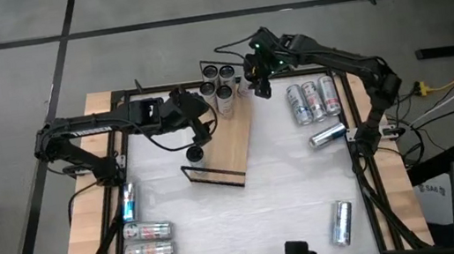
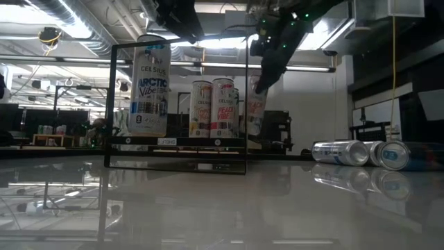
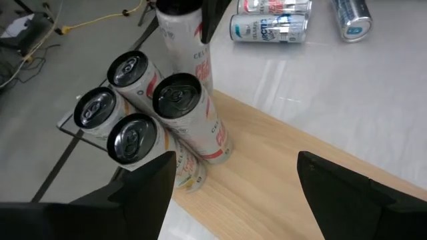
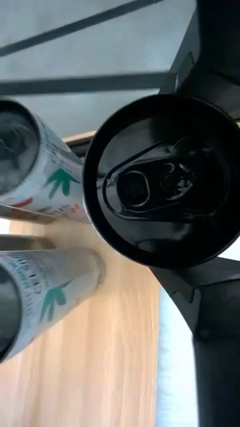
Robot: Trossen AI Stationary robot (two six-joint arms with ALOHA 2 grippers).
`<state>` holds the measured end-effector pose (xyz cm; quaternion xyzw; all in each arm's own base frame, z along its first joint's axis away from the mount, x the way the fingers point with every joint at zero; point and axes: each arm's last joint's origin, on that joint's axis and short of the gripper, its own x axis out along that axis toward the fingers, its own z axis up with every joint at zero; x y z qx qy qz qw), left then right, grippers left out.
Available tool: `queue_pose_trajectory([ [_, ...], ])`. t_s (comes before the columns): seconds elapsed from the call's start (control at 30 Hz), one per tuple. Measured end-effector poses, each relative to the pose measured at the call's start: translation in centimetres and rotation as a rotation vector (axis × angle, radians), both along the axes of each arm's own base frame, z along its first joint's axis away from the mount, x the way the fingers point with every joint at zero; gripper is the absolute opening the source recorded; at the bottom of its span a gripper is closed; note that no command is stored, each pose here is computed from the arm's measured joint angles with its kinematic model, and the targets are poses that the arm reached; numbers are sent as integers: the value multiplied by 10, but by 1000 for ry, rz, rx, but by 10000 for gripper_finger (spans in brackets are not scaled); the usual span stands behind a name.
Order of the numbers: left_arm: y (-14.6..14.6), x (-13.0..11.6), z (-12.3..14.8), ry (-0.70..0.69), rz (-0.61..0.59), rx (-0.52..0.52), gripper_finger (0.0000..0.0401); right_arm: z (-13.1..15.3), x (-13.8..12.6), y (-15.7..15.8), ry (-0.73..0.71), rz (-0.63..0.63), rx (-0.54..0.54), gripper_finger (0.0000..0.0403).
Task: Place canned beverage on shelf
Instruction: Put the bottom right pink soda can on the shelf aligned with the other pink soda can
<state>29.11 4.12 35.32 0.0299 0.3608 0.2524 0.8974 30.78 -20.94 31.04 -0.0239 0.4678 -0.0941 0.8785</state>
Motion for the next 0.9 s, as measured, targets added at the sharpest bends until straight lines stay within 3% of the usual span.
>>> queue_pose_trajectory([
  [0.9, -1, 0, 0, -7, -14, -22, 306, -7, -2, -10, 6, -13, 23, 250],
])
